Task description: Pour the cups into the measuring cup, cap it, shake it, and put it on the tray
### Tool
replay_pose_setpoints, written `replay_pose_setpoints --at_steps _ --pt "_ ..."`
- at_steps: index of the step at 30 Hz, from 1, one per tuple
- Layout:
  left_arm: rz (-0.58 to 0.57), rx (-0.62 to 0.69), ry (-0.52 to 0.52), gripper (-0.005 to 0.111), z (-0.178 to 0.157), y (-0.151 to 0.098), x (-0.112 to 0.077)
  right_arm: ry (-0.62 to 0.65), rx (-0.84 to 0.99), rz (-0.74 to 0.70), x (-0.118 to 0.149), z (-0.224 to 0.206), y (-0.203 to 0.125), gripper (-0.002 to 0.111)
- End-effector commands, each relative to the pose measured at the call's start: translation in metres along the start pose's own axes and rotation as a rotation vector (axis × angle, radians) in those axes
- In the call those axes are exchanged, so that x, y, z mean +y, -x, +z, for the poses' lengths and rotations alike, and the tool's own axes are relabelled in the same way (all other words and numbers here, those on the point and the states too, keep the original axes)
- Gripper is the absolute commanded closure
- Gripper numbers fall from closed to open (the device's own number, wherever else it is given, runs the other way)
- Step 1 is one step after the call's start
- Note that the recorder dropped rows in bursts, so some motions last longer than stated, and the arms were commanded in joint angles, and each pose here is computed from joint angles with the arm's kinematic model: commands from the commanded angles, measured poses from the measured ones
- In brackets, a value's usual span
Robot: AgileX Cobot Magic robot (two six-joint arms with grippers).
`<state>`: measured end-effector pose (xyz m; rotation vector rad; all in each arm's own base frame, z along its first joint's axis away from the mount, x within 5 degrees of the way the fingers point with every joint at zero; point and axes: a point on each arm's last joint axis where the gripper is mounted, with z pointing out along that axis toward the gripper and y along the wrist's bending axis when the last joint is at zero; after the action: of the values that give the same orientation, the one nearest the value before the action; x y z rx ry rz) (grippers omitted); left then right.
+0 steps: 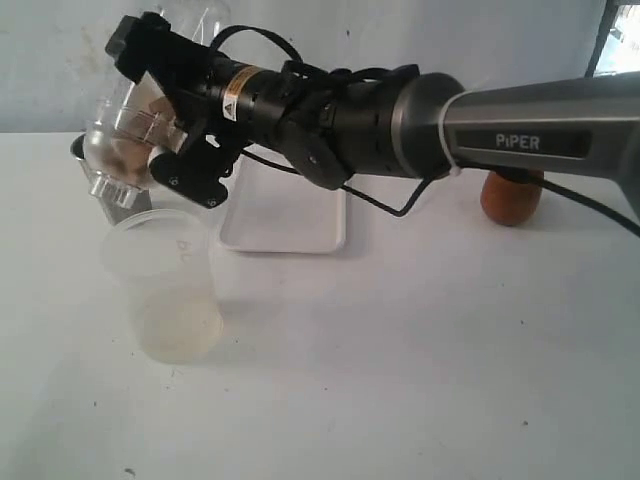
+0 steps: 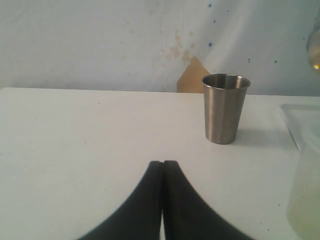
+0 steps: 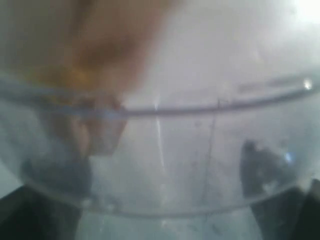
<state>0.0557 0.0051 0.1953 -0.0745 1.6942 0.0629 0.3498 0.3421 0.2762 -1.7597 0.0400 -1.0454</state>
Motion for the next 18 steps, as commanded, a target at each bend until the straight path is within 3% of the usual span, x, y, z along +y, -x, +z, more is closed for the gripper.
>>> replay_pose_setpoints --at_steps 1,10,14,18 --pt "-0.014 -0.009 -0.004 0.107 0.000 -0.001 0.000 -0.058 0.056 0.246 -0.007 -0.003 -0.011 0.108" --pt "-0.014 -0.009 -0.004 0.107 0.000 -0.001 0.000 -0.109 0.115 1.299 0.014 -0.008 -0.041 0.108" --pt "-0.014 -0.009 -0.004 0.107 0.000 -0.001 0.000 -0.197 0.149 1.849 0.033 -0.014 -0.068 0.108" --pt "-0.014 -0.009 -0.004 0.107 0.000 -0.001 0.000 -0.292 0.161 2.289 0.052 -0.023 -0.093 0.108"
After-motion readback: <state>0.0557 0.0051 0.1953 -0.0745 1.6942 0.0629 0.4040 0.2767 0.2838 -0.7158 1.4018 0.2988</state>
